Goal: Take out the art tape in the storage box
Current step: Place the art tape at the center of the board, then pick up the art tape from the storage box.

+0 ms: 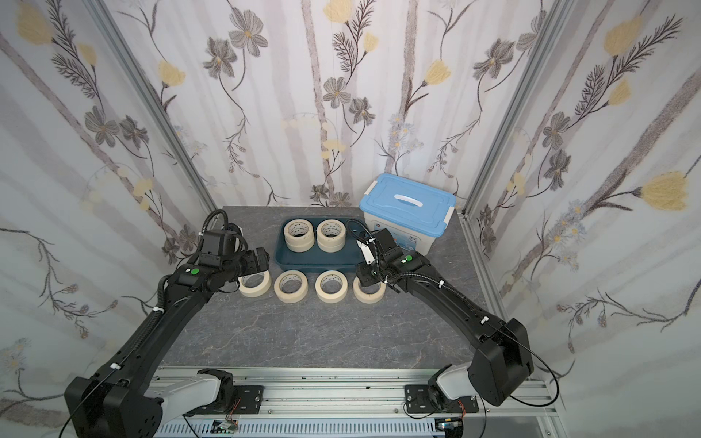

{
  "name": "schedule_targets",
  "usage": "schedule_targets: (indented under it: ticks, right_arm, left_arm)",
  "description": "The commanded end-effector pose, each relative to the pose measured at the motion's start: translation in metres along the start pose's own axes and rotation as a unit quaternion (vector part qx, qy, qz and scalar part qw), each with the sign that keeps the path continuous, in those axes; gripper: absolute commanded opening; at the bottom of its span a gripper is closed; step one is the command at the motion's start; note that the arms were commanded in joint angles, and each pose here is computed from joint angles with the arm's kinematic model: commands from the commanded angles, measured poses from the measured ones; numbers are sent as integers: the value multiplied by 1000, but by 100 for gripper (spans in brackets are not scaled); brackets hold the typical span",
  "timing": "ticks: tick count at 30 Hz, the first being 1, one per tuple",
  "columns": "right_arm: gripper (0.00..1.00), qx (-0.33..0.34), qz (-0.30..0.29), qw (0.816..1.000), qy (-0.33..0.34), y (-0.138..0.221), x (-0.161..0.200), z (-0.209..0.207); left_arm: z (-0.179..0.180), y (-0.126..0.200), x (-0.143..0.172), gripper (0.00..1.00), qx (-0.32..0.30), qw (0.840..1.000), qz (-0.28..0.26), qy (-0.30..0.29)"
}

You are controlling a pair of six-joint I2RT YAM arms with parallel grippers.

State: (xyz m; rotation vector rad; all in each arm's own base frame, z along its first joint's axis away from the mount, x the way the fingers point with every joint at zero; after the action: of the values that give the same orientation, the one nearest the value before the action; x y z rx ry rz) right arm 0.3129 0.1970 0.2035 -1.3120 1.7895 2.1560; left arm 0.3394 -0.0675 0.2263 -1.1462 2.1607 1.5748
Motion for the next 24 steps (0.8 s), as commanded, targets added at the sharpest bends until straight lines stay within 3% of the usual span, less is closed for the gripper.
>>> schedule_targets:
  ticks: [1, 24]
  right_arm:
    - [63, -2, 0, 1000, -5, 10, 7, -3]
    - [91, 17, -11, 1000, -24, 42, 44, -25]
  left_arm:
    - [-4, -14, -6, 100, -9, 1000, 12, 17]
    - [-46, -151, -50, 87, -91, 991, 97, 16]
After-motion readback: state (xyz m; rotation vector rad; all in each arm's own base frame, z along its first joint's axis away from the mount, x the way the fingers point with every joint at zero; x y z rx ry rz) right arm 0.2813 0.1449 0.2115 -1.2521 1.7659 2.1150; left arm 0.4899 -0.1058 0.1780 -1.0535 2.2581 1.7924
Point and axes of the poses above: each gripper's point midway between its finger pads, its own y axis back along the fingers, its own z axis along the line the jaws close on, x = y × z, the point moved 1 cm from there along y, back along the fingers, and after that the axes turned 13 degrees about y, right-handed, at the moved point
